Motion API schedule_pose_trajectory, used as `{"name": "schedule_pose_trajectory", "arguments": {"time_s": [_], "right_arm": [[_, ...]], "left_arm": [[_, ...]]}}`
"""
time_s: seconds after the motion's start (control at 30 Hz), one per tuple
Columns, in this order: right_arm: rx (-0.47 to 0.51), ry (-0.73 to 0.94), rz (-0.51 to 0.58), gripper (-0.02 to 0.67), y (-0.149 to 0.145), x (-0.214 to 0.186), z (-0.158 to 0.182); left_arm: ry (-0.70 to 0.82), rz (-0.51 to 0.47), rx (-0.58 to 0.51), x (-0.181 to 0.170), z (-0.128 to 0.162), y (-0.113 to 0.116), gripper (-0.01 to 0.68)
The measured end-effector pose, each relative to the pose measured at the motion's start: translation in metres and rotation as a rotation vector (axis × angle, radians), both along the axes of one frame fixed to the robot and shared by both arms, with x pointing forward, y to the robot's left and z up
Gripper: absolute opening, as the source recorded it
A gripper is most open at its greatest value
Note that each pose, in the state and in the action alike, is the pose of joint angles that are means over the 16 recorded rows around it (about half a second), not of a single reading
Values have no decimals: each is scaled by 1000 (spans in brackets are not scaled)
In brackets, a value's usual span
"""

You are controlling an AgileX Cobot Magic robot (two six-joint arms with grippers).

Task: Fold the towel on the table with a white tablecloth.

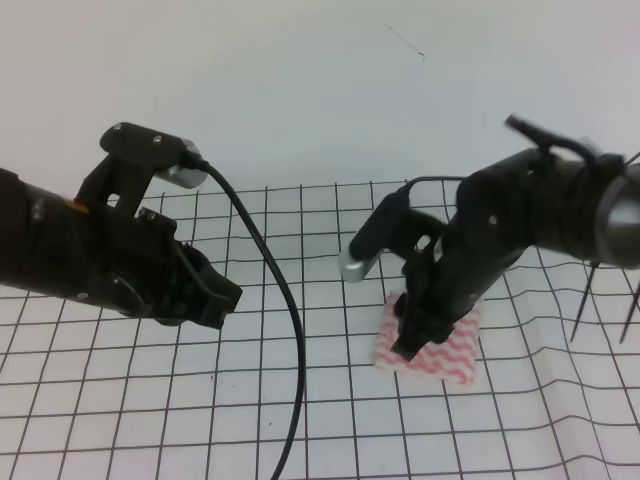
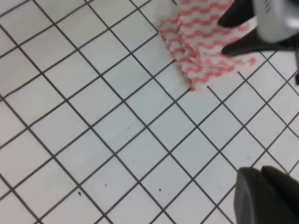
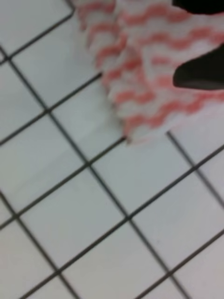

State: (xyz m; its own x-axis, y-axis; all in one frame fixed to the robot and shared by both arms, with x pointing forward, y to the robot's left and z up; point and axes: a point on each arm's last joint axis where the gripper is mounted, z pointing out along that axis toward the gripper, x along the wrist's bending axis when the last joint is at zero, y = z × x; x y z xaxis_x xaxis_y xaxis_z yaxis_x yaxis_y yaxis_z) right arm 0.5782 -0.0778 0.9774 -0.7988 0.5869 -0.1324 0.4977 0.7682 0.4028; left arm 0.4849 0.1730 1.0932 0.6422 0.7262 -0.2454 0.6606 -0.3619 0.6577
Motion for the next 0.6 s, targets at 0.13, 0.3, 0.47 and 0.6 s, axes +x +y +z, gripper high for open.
{"name": "schedule_pose_trajectory", "arguments": {"time_s": [0.13,0.3,0.47,0.6], "right_arm": [[17,20,12,275,9,-1,-11],[38,42,4,276,15,-1,-20],[52,55,-12,276,17,0,-26],[51,59,-17,275,18,1,-31]], "left_arm": [[6,-4,0,-1,0,0,-2],[10,-7,0,-1,0,0,-2],[11,-8,0,-1,0,0,-2],[11,-9,-1,-1,0,0,-2]]}}
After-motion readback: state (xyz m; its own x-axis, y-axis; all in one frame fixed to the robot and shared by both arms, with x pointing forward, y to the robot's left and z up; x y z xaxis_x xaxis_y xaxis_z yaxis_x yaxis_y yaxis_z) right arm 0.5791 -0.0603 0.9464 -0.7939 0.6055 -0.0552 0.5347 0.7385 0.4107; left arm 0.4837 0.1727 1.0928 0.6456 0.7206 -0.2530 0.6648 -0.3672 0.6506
